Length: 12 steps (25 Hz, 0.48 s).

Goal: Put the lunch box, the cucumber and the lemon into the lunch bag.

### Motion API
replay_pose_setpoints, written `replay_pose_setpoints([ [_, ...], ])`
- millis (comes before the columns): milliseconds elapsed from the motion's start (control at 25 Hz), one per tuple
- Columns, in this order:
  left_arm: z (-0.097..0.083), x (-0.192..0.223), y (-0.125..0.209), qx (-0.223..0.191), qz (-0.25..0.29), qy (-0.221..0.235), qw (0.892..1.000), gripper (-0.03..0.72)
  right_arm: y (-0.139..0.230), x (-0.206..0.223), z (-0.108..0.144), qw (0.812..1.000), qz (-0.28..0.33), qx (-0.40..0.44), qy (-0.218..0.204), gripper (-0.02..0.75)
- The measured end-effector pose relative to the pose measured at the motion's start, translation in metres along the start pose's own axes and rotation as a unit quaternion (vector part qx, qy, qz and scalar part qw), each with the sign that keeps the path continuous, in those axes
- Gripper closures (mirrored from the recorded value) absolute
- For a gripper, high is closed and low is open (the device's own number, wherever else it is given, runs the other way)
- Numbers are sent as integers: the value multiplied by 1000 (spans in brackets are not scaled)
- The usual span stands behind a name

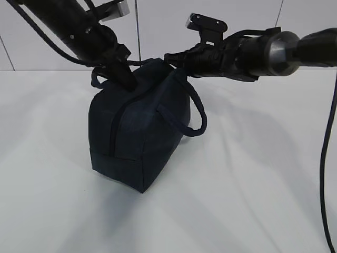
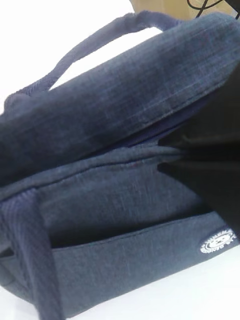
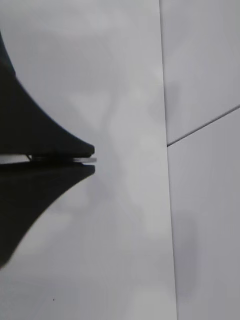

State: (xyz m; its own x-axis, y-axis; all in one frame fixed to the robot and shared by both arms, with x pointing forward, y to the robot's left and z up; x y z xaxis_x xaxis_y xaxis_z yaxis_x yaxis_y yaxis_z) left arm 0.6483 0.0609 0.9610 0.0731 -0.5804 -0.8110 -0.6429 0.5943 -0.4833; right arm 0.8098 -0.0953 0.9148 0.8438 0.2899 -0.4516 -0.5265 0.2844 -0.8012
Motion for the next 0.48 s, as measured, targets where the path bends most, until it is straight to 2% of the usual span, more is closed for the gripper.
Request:
replay_pose_setpoints([
  [280,0,0,0,0,1,1,1000,698,1,1,-1,998,1,-59,-2,738],
  [480,-1,0,2,0,4,3,1000,697,1,1,2,998,0,-65,-13,738],
])
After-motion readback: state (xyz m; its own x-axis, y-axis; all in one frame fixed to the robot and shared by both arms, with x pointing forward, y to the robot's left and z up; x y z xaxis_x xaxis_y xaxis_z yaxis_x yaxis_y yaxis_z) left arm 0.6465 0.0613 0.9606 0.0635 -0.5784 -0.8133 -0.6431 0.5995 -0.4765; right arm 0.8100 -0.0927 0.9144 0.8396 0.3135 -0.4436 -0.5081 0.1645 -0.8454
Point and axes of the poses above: a point on each arm's last joint axis where the gripper is mounted, x pointing out along that axis toward the gripper, z along the wrist's bending axis when the last joint is at zero, y = z × x, the point moved 9 cm from there along x, pointing out along that axis toward the gripper, and after that the axes turned 8 degrees about x, right-handed, at the moved point
